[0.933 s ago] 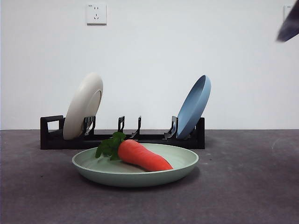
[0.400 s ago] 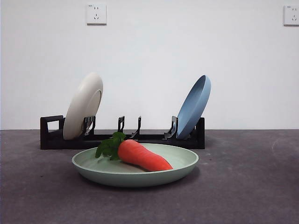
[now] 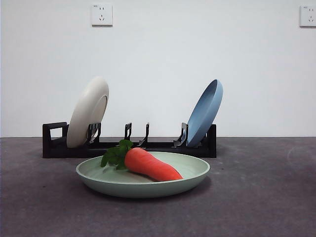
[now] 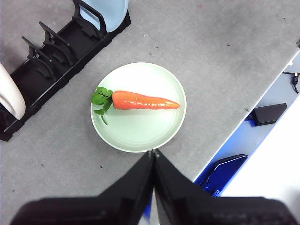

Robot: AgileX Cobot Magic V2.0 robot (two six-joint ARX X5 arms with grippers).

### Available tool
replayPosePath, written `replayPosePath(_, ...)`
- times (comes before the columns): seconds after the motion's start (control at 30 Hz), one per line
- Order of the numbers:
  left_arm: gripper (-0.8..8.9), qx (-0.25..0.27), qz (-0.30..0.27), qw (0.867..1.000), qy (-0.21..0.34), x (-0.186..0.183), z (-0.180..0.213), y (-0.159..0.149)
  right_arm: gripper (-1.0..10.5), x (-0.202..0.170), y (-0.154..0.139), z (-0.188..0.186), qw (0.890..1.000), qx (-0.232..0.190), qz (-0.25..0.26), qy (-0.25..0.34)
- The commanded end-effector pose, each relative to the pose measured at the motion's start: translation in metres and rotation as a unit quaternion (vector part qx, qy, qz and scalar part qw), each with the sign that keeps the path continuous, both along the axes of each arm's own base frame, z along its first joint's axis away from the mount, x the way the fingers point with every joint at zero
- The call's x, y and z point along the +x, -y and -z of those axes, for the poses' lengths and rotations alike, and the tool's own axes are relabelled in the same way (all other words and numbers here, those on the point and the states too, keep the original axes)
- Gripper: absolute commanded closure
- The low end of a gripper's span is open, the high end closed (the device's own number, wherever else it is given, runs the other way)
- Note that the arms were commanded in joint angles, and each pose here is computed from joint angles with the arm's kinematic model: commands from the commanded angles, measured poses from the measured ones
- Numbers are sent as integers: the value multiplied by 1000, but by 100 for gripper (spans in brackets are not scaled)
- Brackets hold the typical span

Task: Take the green plate from the plate rack,put the plate on the table,take the carrot from the table,put the carrot in the plate

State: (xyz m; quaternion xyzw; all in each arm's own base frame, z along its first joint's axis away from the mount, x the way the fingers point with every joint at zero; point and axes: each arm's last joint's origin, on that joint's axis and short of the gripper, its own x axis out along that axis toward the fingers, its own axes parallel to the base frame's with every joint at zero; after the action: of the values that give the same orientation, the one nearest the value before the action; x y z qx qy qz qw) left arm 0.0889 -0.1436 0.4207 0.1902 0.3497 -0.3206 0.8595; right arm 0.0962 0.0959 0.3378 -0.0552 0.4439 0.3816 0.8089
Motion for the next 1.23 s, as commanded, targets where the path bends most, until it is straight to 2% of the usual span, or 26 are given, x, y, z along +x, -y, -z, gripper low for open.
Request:
replayPosePath(0.03,817,1,0,1000,2,0,0,0,945,-1,0,-1,1000,1,-1,4)
replayPosePath(0.37,817,-8,-1,1000,8,1,-1,1,945,-1,0,-1,1000,1,-1,4)
replayPosePath(0.43,817,-19,-25,999,38,5,-6,-2,945,-1,0,-1,1000,1,-1,4)
replayPosePath(0.5,817,-33,-51,993,98,12,-15,-7,945,-1,0,-1,1000,1,-1,4)
replayPosePath(0.63,817,-93,-74,971,206,27,-42,-29,945,-1,1,-1,1000,2,-1,4)
replayPosePath(0.8,817,-180,-96,939,278,29,-67,-75,945,-1,1,-1,1000,3,-1,5)
replayPosePath(1.03,817,-156,-193,902,354,-1,-70,-122,945,-2,1,-1,1000,3,-1,6)
replayPosePath(1.23,817,-139,-241,850,447,-22,-32,-138,945,-2,1,-1,1000,4,-1,6)
